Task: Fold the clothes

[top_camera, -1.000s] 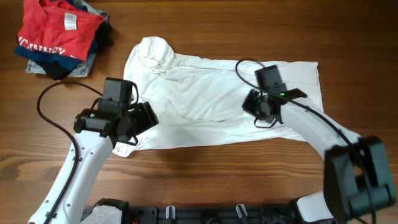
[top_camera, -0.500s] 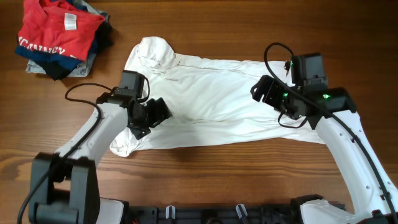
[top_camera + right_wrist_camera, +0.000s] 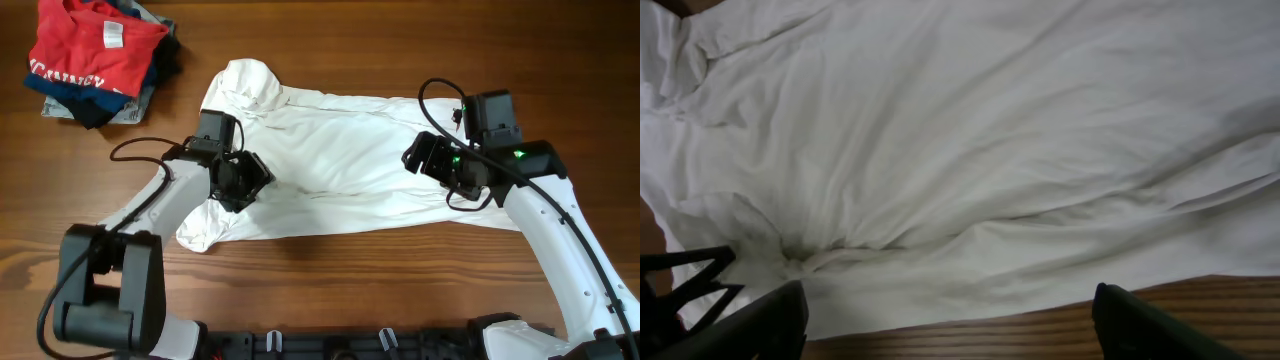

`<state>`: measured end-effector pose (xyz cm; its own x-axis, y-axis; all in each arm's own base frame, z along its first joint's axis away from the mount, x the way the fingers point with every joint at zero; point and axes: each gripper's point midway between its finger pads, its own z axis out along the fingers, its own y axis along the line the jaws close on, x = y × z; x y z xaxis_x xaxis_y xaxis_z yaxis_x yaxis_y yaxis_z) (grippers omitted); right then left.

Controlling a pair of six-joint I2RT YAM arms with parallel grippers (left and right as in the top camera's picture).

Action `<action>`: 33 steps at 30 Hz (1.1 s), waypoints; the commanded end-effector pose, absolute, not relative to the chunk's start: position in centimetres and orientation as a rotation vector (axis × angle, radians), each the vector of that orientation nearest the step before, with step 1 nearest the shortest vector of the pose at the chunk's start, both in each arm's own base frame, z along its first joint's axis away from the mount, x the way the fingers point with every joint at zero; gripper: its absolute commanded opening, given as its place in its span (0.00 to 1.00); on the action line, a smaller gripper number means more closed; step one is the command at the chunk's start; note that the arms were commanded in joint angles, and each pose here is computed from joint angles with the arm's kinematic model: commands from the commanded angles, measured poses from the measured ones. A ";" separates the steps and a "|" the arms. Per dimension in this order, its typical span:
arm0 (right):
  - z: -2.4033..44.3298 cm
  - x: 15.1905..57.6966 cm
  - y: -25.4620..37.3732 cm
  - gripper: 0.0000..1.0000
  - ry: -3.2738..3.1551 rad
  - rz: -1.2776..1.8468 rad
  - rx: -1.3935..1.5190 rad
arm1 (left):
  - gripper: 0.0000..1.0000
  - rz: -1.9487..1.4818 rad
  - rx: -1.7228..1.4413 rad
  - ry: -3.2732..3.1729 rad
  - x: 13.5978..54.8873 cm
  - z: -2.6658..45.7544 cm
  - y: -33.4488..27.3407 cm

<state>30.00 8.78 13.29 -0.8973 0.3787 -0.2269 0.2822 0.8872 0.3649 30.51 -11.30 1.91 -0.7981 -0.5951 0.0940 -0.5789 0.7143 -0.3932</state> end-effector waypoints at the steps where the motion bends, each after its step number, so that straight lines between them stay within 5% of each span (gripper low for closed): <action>1: 12.8 29.7 8.9 0.92 2.788 0.471 0.467 | 0.57 -0.622 -1.047 2.901 30.2 0.8 -11.5; 10: 12.8 29.7 8.9 0.91 2.788 0.470 0.462 | 0.04 -0.657 -1.010 2.846 32.0 2.1 -11.8; 20: 12.8 29.8 8.9 0.86 2.778 0.473 0.509 | 0.04 -0.606 -0.911 2.585 38.2 4.0 -10.6; 21: 12.8 29.8 8.8 0.86 2.778 0.468 0.509 | 0.18 -0.620 -0.899 2.564 38.7 4.3 -10.7; 22: 12.8 29.8 8.8 0.86 2.778 0.462 0.507 | 0.61 -0.623 -0.896 2.559 38.8 4.4 -10.7; 23: 12.8 29.8 8.6 0.87 2.777 0.451 0.508 | 0.82 -0.623 -0.895 2.558 38.8 4.4 -10.7; 24: 12.7 29.8 8.3 0.88 2.775 0.421 0.514 | 0.93 -0.618 -0.888 2.566 38.7 4.3 -10.7; 25: 12.5 29.8 7.6 0.90 2.773 0.371 0.526 | 1.00 -0.611 -0.884 2.585 38.3 4.2 -10.6; 29: 11.7 28.6 3.4 0.91 2.768 0.066 0.686 | 1.00 -0.529 -0.881 2.702 35.2 3.9 -9.8; 33: 10.6 27.3 -0.2 0.75 2.805 0.050 0.804 | 1.00 -0.382 -0.916 2.840 30.8 4.1 -7.1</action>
<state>27.85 2.64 11.68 -0.8459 0.4880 -0.2151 0.4682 0.8727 0.1388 31.57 -8.90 2.68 -0.7856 -0.6186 -0.0113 -0.5853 0.7489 -0.3108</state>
